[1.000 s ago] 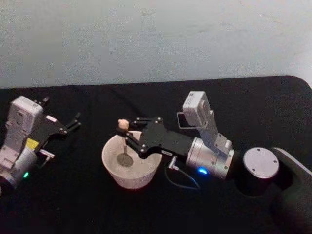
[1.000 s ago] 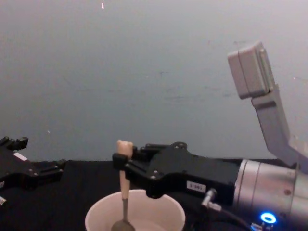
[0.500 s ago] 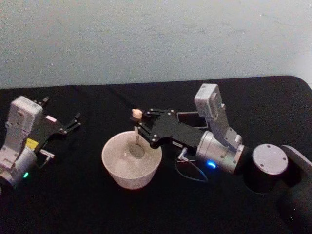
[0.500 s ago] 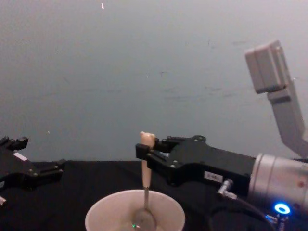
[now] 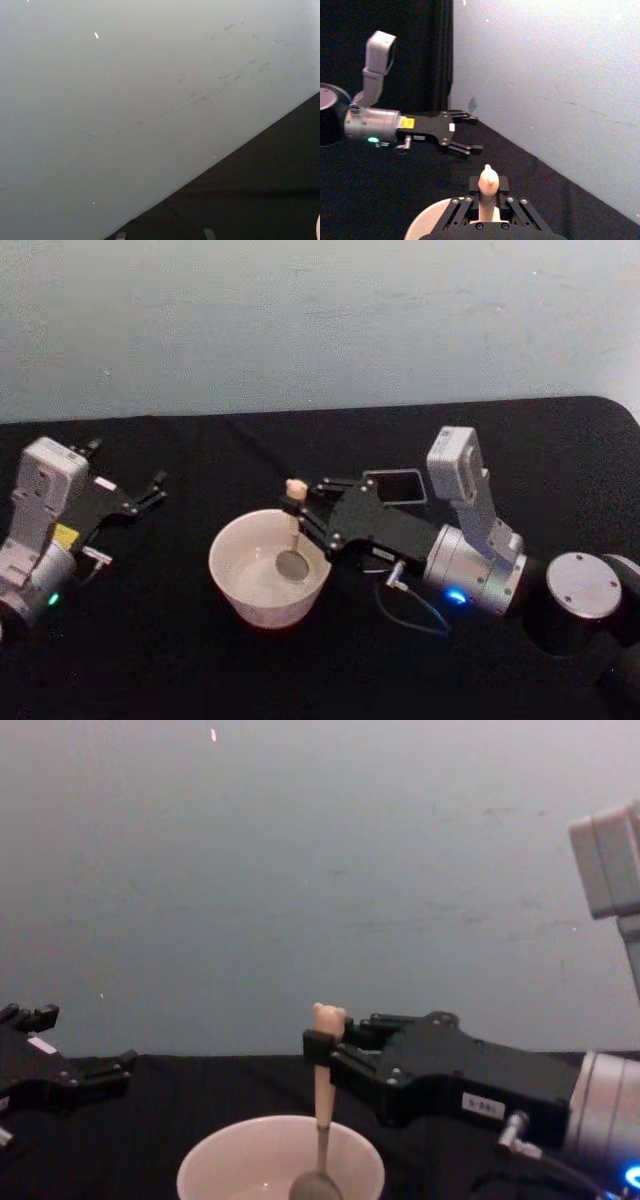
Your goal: Pick up the stirring spoon with one hand, stir inside the cup, then place it back in its original position.
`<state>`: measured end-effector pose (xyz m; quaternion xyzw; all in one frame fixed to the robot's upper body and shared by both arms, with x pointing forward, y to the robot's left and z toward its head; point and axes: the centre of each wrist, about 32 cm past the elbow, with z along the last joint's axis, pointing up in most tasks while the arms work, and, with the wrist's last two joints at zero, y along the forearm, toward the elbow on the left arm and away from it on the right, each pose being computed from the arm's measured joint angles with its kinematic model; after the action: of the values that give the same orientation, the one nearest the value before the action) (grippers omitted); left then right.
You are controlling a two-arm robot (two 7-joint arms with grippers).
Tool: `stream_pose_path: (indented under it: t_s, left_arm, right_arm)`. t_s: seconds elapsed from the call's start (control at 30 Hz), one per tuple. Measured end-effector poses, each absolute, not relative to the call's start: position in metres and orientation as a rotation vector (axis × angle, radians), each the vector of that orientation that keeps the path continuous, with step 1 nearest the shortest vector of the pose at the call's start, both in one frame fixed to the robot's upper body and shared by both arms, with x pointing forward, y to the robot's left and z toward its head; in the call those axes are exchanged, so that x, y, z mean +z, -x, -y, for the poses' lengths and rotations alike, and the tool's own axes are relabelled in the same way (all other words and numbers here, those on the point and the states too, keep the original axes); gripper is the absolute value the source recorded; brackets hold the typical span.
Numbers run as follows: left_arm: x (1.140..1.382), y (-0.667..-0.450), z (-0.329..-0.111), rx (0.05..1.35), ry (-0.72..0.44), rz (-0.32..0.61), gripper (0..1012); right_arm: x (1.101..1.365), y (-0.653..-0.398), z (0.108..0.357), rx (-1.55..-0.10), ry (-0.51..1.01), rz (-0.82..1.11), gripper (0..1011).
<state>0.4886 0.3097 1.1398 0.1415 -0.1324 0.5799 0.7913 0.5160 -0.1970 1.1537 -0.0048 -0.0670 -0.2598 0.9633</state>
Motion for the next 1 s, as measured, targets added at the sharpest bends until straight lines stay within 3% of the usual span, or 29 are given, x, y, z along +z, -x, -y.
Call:
stream_pose_path:
  t_s: [0.37, 1.0]
  left_arm:
    - [1.14, -0.489, -0.31, 1.248, -0.304, 0.285, 1001]
    - [1.14, -0.489, -0.31, 1.248, -0.304, 0.285, 1001]
  right_arm:
    - [1.151, -0.506, 0.185, -0.46, 0.017, 0.123, 210]
    - [1.153, -0.527, 0.164, -0.487, 0.007, 0.147, 210]
